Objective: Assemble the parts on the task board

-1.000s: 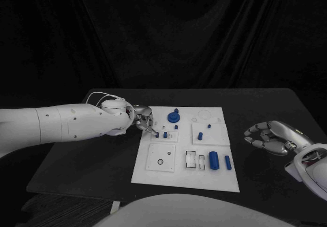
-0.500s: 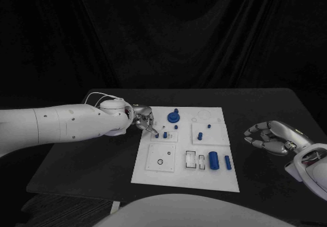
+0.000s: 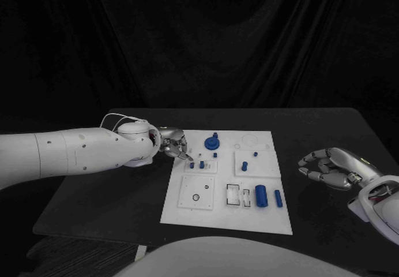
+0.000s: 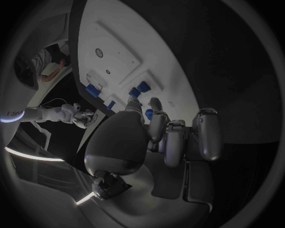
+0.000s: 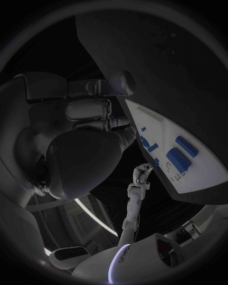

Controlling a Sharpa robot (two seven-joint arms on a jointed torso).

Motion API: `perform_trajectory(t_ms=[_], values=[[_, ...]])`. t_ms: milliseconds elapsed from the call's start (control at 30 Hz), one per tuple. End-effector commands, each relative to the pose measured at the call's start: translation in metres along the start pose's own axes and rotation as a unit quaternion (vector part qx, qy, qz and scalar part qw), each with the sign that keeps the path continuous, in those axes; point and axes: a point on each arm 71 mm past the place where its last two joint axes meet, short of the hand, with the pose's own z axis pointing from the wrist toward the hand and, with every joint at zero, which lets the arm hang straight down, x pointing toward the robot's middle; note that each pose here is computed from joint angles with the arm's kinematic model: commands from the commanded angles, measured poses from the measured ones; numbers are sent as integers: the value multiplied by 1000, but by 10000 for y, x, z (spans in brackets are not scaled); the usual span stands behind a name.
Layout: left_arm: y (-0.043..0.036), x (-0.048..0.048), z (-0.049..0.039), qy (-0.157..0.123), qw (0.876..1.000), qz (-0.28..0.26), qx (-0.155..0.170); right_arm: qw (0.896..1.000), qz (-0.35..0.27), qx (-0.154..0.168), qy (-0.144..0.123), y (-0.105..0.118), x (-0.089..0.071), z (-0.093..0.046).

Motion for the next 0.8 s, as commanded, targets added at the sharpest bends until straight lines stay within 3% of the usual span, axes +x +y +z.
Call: perform_trajectory(t_ms=[33,100,400,600,800], values=[[-44,-16,-25,-7,999,-37,3,1000,-1,9,4,-12,12,-1],[-56,-2,-41,-2,999,-41,-7,1000,-1,9,4,-11,12,-1],[-114,141,-94,74,992,-64,-77,1000,0,8,3,-10,10,-6],[-136,175,-90,90,987,-68,-112,1000,0,8,2,-11,7,-8],[-140,167,-84,80,986,-70,-132,1000,0,8,1,-14,6,-7]])
